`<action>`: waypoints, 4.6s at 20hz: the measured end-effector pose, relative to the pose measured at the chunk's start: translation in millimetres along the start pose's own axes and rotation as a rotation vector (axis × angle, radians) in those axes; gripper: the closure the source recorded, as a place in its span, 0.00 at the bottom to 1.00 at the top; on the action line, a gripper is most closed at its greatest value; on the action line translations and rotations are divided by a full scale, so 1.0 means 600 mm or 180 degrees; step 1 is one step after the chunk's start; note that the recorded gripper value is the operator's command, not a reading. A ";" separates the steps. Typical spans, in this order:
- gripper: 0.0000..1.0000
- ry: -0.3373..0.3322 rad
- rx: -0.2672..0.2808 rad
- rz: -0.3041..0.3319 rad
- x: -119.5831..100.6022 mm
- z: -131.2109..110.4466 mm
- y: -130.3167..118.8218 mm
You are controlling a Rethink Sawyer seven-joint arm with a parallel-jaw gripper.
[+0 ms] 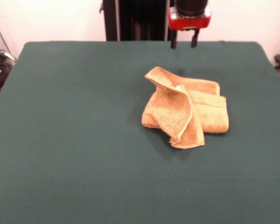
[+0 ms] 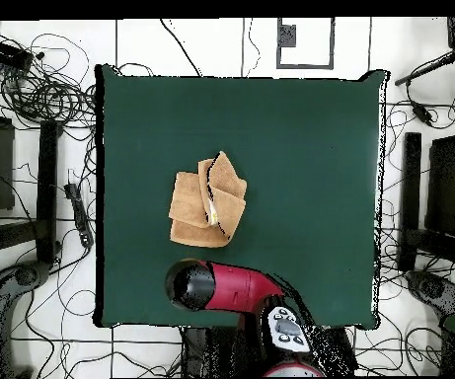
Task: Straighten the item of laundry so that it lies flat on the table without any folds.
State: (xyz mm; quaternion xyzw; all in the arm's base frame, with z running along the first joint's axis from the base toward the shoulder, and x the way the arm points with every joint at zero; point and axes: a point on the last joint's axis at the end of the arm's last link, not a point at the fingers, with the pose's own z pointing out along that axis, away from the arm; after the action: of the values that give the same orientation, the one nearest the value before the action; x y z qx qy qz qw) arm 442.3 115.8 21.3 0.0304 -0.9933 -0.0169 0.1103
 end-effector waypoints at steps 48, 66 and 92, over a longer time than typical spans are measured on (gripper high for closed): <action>0.00 0.0077 -0.0009 -0.0014 0.011 0.028 0.005; 0.00 -0.0252 0.0054 -0.0065 -0.112 0.030 -0.002; 0.00 -0.0346 0.0064 -0.0040 -0.162 0.032 -0.017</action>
State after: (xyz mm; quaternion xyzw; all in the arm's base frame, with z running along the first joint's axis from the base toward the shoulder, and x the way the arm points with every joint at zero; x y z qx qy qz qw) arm 533.1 112.2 -18.8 0.0367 -0.9977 -0.0092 0.0557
